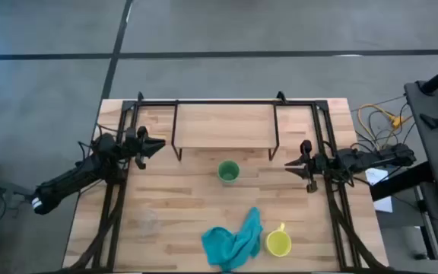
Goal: Stack small to large cups/mugs on shelf
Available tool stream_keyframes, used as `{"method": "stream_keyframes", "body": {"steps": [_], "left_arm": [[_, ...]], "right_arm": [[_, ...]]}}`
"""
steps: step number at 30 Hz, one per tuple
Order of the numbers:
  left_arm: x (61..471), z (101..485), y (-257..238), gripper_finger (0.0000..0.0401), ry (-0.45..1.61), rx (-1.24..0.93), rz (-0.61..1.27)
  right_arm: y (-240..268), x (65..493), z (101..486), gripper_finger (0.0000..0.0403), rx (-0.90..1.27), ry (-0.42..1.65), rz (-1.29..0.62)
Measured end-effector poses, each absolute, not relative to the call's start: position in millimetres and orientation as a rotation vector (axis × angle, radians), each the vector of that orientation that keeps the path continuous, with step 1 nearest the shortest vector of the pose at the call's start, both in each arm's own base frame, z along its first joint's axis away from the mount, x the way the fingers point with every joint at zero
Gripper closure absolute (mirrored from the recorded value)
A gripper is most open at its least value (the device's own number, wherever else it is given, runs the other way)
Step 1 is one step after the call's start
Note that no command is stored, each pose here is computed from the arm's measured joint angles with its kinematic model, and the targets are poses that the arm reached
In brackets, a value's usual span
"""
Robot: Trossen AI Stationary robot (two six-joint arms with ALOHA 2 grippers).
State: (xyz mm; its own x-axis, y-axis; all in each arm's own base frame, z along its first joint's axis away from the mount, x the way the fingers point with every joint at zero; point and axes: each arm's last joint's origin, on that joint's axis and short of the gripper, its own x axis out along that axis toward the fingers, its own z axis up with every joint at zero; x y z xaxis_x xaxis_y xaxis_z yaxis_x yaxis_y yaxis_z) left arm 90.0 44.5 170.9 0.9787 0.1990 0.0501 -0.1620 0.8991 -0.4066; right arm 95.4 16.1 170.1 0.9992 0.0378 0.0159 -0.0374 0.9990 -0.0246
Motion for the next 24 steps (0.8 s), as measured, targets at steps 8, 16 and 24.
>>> {"method": "stream_keyframes", "body": {"steps": [8,16,24], "left_arm": [[90.0,170.8,44.5,0.0351,-0.091,-0.413,0.188],[90.0,170.8,44.5,0.0351,-0.091,-0.413,0.188],[90.0,170.8,44.5,0.0351,-0.091,-0.413,0.188]], "right_arm": [[16.1,95.4,170.1,0.0339,-0.024,-0.016,0.038],[16.1,95.4,170.1,0.0339,-0.024,-0.016,0.038],[16.1,95.4,170.0,0.0339,-0.024,-0.016,0.038]]}}
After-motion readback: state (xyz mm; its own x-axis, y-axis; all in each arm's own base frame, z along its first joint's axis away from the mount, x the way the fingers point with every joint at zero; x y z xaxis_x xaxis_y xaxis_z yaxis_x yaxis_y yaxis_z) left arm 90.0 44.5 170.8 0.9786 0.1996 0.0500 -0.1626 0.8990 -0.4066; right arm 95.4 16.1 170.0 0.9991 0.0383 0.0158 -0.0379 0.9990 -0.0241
